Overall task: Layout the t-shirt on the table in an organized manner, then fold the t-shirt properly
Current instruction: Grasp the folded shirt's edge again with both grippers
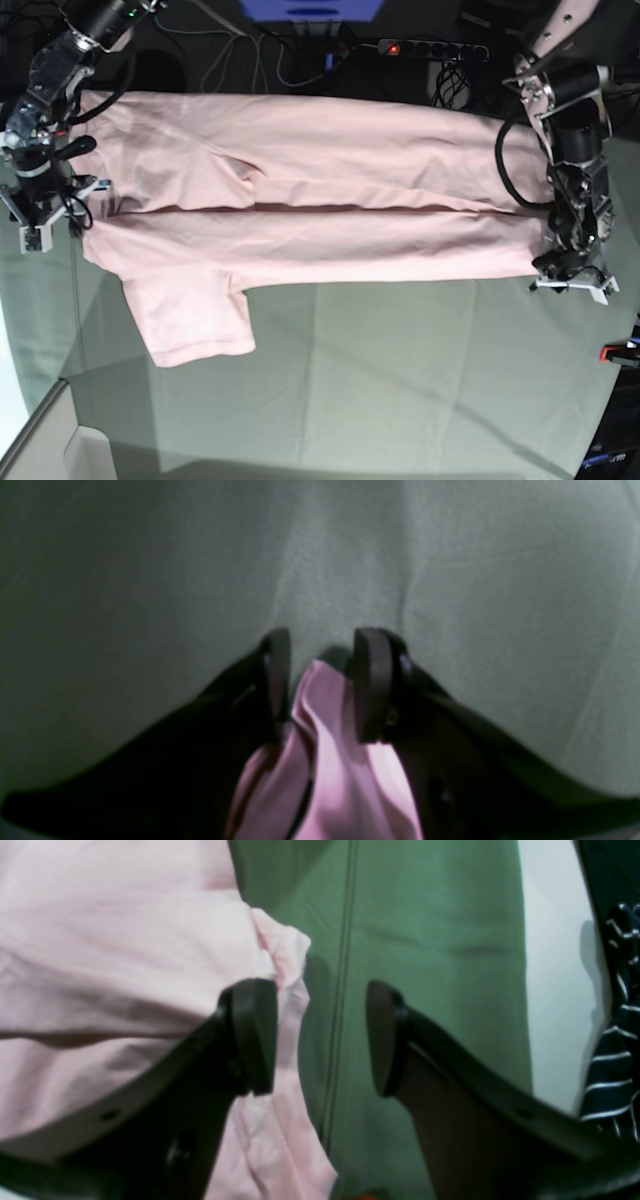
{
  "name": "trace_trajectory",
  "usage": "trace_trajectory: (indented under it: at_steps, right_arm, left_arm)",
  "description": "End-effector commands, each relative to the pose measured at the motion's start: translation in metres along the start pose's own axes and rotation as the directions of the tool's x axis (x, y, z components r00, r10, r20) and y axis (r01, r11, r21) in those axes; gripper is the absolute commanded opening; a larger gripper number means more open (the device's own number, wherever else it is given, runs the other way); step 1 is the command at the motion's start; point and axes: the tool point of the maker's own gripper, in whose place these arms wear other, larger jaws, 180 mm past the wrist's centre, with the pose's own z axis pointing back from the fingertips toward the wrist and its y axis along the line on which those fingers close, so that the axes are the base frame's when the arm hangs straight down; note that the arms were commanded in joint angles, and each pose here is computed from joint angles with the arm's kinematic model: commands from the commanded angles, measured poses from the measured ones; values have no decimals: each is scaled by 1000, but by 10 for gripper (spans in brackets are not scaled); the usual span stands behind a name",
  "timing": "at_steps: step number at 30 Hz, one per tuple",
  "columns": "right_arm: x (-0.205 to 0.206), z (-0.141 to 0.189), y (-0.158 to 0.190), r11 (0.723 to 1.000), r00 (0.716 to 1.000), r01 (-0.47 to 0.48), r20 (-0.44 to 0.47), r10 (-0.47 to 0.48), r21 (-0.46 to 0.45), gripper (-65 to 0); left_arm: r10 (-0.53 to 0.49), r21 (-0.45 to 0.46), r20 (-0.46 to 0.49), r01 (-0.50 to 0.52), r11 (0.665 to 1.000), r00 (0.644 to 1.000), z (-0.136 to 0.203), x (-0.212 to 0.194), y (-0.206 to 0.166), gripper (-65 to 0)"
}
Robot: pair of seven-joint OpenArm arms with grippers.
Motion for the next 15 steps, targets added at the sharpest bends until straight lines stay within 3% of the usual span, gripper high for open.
trace_trajectory:
  at_steps: [1, 3, 5, 10, 15]
  right_arm:
    - [17, 1, -7, 1000, 998, -2, 56, 3, -17, -355]
    - [18, 1, -8, 1000, 998, -2, 59, 3, -18, -355]
    - [21, 1, -8, 1000, 998, -2, 64, 4, -20, -355]
    - [22, 1, -9, 1000, 998, -3, 68, 5, -22, -355]
    - [30, -1, -10, 1000, 996, 1, 84, 1, -25, -355]
  left_arm:
    - [0, -4, 26, 0, 1000, 1000, 0, 14, -1, -459]
    - [-1, -3, 25, 1, 1000, 1000, 0, 14, -1, -527]
    - [0, -4, 23, 0, 1000, 1000, 0, 13, -2, -638]
    - [-5, 3, 17, 5, 1000, 1000, 2, 7, 4, -650]
    - [-29, -24, 106, 32, 999, 994, 16, 31, -3, -650]
